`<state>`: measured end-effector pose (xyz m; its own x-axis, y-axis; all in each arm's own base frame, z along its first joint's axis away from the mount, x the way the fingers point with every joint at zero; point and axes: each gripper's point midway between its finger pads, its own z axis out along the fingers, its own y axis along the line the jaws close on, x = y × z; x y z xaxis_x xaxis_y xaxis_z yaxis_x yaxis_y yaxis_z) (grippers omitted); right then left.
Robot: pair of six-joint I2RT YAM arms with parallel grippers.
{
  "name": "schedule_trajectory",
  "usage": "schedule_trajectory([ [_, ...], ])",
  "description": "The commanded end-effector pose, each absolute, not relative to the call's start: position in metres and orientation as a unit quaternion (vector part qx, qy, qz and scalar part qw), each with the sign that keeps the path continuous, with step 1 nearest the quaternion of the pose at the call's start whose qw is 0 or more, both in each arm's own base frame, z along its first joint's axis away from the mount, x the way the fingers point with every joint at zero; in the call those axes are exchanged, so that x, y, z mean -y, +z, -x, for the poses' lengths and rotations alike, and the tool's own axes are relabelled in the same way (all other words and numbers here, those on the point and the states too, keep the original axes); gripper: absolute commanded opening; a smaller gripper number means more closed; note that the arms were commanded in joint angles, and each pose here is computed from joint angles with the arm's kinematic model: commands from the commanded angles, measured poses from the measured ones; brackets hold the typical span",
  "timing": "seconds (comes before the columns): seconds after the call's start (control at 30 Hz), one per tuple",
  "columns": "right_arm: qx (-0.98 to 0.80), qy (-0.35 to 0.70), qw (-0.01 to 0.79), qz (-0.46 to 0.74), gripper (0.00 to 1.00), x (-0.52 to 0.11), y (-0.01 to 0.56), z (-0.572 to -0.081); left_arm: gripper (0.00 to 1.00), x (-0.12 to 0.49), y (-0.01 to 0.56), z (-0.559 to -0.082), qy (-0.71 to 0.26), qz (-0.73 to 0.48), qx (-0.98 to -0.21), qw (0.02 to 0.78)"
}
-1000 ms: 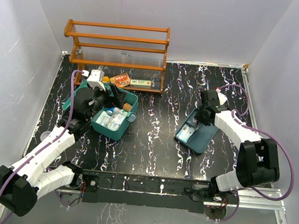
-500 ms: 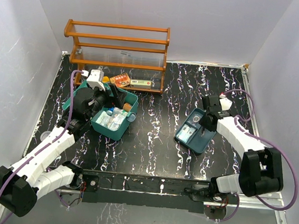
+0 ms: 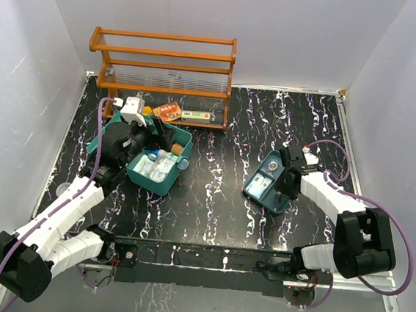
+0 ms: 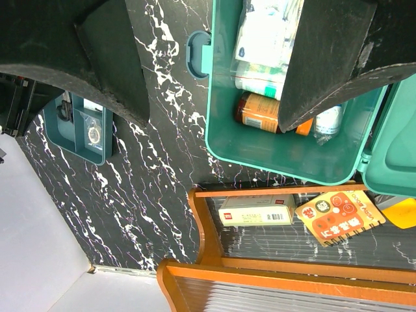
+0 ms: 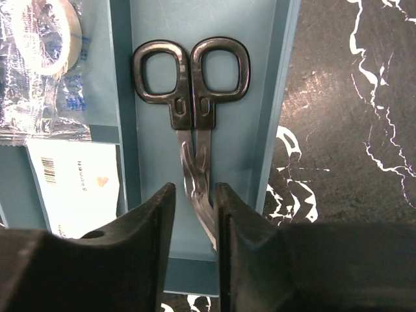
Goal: Organize the medicine kit
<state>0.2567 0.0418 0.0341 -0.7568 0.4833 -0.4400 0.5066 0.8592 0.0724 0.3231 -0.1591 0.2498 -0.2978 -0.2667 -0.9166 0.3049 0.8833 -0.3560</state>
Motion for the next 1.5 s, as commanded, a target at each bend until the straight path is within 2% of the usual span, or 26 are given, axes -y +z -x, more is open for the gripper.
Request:
schedule_trajectory([
  [0.0, -0.926, -0.033, 0.262, -0.271, 0.33, -0.036, 0.052, -0.275, 0.79, 0.154, 0.265, -0.322, -0.236, -0.011, -0.757, 0.609],
  [0.3, -0.921, 0.008, 0.297, -0.250, 0.37, -0.050, 0.086, -0.292, 0.81, 0.142, 0.249, -0.326, -0.172, -0.029, -0.802, 0.571],
  [0.47, -0.927, 0.025, 0.282, -0.245, 0.35, -0.062, 0.073, -0.297, 0.89, 0.132, 0.235, -0.330, -0.121, -0.038, -0.835, 0.536],
  [0.53, -0.930, 0.032, 0.276, -0.242, 0.34, -0.067, 0.068, -0.299, 0.98, 0.129, 0.230, -0.332, -0.106, -0.038, -0.844, 0.524],
  [0.8, -0.937, 0.035, 0.259, -0.231, 0.29, -0.075, 0.050, -0.305, 0.99, 0.132, 0.226, -0.332, -0.114, -0.042, -0.847, 0.517],
  [0.93, -0.939, 0.018, 0.254, -0.231, 0.23, -0.072, 0.042, -0.304, 0.99, 0.133, 0.221, -0.332, -0.117, -0.034, -0.852, 0.509],
  [1.07, -0.941, -0.006, 0.248, -0.230, 0.12, -0.065, 0.037, -0.300, 0.99, 0.131, 0.213, -0.335, -0.116, -0.012, -0.868, 0.484],
  [1.33, -0.947, -0.025, 0.236, -0.215, 0.00, -0.062, 0.031, -0.298, 0.99, 0.126, 0.196, -0.342, -0.124, 0.009, -0.889, 0.441],
  [1.47, -0.945, -0.034, 0.247, -0.211, 0.00, -0.057, 0.039, -0.298, 0.99, 0.117, 0.181, -0.345, -0.112, 0.020, -0.906, 0.408],
])
